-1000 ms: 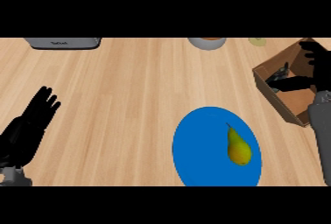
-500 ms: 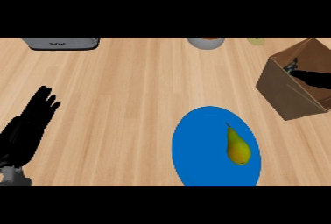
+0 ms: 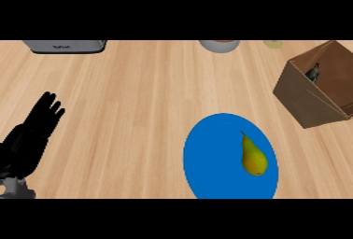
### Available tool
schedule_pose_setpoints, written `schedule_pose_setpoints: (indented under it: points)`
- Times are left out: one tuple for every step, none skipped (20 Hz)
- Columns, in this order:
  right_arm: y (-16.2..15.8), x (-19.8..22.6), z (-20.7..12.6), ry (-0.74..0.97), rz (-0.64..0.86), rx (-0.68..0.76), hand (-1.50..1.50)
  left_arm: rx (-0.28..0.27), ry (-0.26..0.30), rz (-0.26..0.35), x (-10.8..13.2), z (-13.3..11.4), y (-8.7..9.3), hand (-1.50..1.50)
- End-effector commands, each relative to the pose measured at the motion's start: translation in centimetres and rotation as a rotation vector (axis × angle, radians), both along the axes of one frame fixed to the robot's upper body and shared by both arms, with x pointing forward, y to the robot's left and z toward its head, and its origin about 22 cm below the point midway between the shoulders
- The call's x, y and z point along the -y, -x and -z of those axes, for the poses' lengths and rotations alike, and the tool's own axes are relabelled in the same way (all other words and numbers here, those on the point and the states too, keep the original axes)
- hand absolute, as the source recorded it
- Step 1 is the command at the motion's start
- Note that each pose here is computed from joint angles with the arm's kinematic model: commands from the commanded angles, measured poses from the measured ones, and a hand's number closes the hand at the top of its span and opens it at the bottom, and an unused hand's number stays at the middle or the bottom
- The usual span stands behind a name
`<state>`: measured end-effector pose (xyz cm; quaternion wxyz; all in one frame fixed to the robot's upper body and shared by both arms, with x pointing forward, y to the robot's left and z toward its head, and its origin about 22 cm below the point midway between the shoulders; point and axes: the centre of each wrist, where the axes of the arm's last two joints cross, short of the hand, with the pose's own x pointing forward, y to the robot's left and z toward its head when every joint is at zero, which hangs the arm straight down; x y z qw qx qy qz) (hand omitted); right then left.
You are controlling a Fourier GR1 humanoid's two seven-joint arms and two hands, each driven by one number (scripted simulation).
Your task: Pick the eggplant from the plate and place it in the cardboard box
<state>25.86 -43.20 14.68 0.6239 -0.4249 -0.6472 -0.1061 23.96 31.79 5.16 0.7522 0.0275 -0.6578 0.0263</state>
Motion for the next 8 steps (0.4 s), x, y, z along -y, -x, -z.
schedule_pose_setpoints:
  points:
    - [3.3, 1.6, 1.5, -0.007, -0.046, 0.017, -1.5, 0.014, 0.004, -0.006, -0.7, -0.5, -0.7, 0.0]
    - [3.8, 3.5, -0.3, 0.017, -0.033, 0.004, -1.5, 0.003, -0.018, 0.011, 0.2, -0.3, -1.1, 0.0]
    - [4.5, 2.9, 0.7, -0.004, -0.065, 0.028, -1.5, 0.011, -0.023, 0.004, -0.2, 0.2, -0.7, 0.0]
    - [3.8, 4.1, -0.2, -0.007, -0.052, 0.013, -1.5, 0.014, -0.011, -0.007, -0.3, -1.0, 0.2, 0.0]
    - [5.2, 5.3, 0.7, 0.004, -0.044, 0.007, -1.5, -0.001, -0.004, 0.015, 1.5, -0.1, -0.7, 0.0]
    - [5.5, 4.2, 0.2, 0.0, -0.035, 0.014, -1.5, -0.017, 0.02, 0.019, -1.2, 0.3, -0.4, 0.0]
    - [5.5, 4.1, 0.1, 0.029, -0.05, -0.005, -1.5, 0.002, -0.02, 0.014, 0.0, -0.2, -0.6, 0.0]
    - [4.9, 6.5, 0.8, 0.015, -0.041, -0.002, -1.5, -0.004, -0.002, 0.006, 0.7, -2.2, -1.3, 0.0]
